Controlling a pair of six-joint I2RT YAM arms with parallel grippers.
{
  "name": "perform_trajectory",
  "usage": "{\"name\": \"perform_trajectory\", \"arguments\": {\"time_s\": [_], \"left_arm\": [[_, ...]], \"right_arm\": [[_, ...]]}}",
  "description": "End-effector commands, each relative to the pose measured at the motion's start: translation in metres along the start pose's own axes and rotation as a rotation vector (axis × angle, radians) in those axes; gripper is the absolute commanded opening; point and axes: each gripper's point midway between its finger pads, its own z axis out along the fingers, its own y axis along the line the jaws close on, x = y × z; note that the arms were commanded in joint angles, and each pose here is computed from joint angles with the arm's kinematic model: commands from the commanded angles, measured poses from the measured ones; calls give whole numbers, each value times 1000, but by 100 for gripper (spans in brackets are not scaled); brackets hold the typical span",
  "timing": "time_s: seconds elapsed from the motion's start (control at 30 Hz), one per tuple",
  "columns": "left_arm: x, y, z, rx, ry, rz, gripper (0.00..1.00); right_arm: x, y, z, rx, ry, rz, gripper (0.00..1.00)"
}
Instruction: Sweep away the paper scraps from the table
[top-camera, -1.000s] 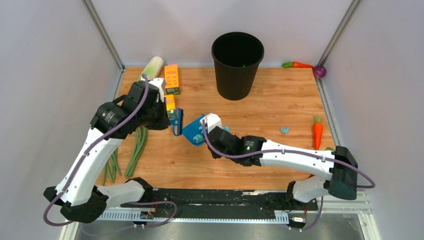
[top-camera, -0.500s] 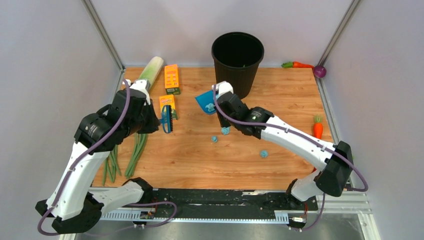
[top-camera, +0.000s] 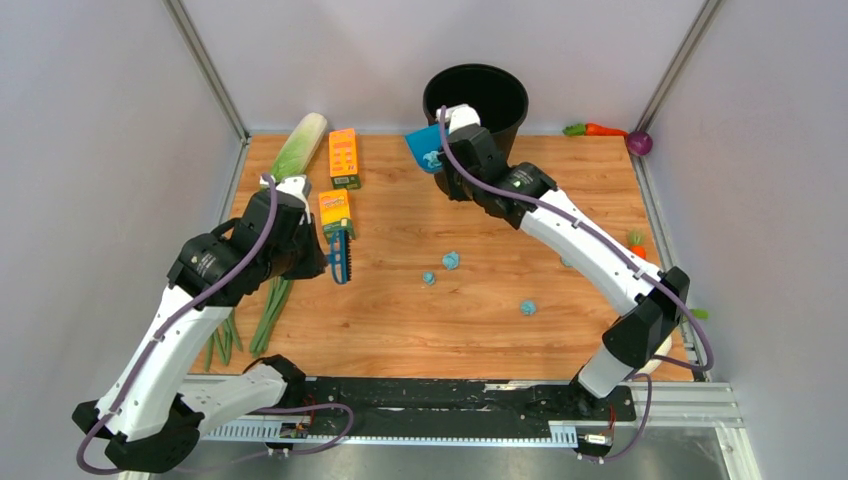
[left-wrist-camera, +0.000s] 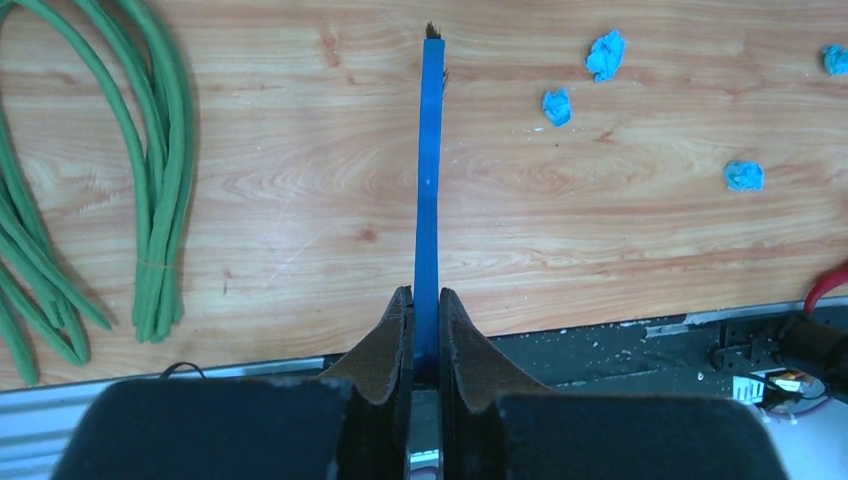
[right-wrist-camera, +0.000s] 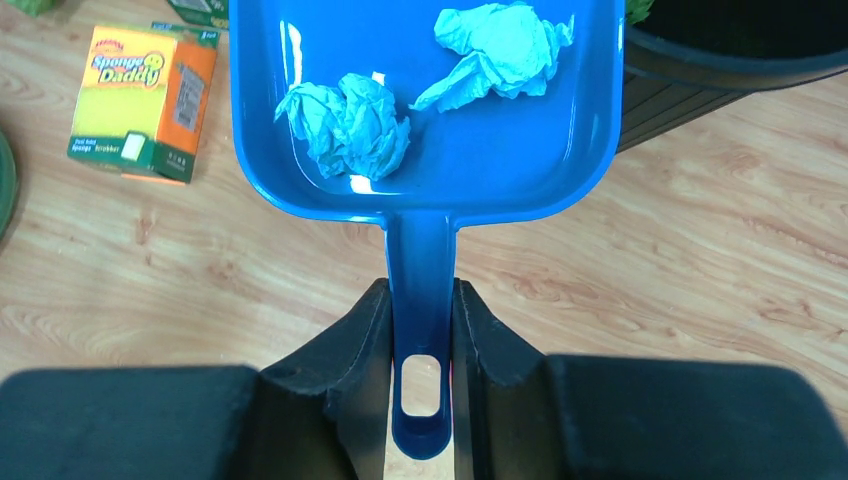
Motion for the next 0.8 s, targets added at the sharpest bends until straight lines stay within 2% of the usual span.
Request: {"name": "perform_trajectory", "arguments": {"time_s": [0.0,0.27,0.77], "left_arm": [[-6,-6,-4,36,-37,-16,0],[-6,-8,-2,54,-45,-11,0],[-6,-18,-2,128,-54,43,0]], "right_arm": [[-25,-15,0,29,-31,5,0],[-55,-27,7,51,-69,51,0],[-94,-83,28,144,-127,169,0]]}}
